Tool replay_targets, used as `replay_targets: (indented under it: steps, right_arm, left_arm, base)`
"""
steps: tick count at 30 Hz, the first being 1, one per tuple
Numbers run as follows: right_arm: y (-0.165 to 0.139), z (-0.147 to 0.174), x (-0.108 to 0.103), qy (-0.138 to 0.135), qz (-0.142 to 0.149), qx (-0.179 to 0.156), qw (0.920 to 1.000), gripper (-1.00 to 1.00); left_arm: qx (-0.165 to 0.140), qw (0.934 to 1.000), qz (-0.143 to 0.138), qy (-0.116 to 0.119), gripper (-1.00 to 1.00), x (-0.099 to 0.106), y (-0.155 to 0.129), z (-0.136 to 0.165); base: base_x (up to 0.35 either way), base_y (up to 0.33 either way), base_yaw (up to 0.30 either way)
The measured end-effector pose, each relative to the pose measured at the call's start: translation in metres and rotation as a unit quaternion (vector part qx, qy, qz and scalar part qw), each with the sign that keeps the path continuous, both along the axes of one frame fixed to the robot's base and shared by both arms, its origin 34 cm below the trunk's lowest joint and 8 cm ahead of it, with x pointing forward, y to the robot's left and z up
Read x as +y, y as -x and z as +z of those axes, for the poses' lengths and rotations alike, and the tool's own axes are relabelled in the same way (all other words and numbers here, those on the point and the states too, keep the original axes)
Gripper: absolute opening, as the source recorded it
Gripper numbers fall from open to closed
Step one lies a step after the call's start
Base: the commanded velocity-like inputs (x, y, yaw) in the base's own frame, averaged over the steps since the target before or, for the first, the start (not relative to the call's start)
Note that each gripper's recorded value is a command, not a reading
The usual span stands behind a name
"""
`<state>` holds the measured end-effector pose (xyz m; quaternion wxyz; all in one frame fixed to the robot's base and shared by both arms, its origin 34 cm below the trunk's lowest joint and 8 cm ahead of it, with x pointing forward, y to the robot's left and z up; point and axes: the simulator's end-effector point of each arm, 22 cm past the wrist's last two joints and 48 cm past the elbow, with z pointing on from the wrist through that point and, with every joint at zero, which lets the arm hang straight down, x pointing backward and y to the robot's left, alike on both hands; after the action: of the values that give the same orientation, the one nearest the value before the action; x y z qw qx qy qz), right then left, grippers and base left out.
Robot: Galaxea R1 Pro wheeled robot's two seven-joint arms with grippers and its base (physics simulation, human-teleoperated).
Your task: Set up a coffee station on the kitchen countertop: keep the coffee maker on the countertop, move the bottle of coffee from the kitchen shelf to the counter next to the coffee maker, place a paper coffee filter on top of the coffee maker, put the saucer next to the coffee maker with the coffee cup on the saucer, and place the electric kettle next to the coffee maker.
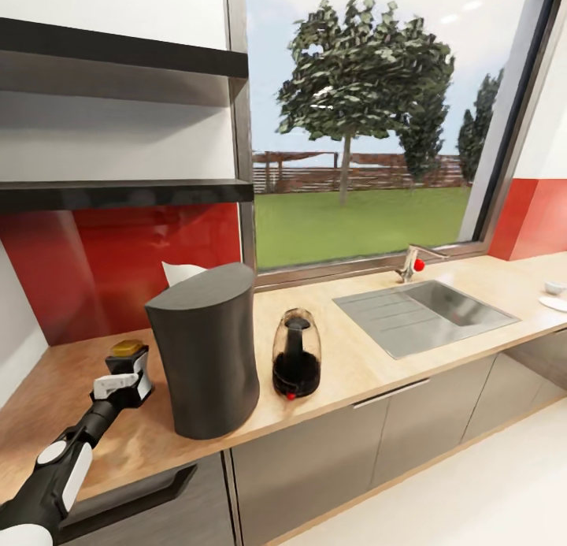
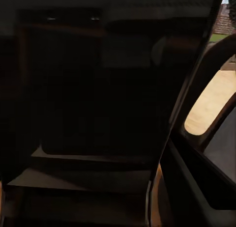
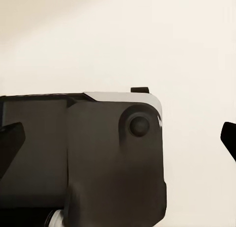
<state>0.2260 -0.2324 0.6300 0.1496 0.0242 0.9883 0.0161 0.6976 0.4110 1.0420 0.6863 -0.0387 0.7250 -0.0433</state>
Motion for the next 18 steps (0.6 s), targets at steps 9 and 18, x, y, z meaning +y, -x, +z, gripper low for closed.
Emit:
replay_targets:
  steps: [9, 18]
  right_arm:
    - [0.000, 0.000, 0.000, 0.000, 0.000, 0.000, 1.0000, 1.00]
    - [0.000, 0.000, 0.000, 0.000, 0.000, 0.000, 1.0000, 1.00]
  left_arm:
    - [0.000, 1.0000, 0.001, -0.001, -1.00, -0.001, 0.002, -0.008]
    - [0.002, 1.0000, 0.003, -0.001, -1.00, -0.003, 0.007, -0.024]
  base:
    - [0.088, 0.000, 0.000]
    - [0.006, 0.000, 0.000]
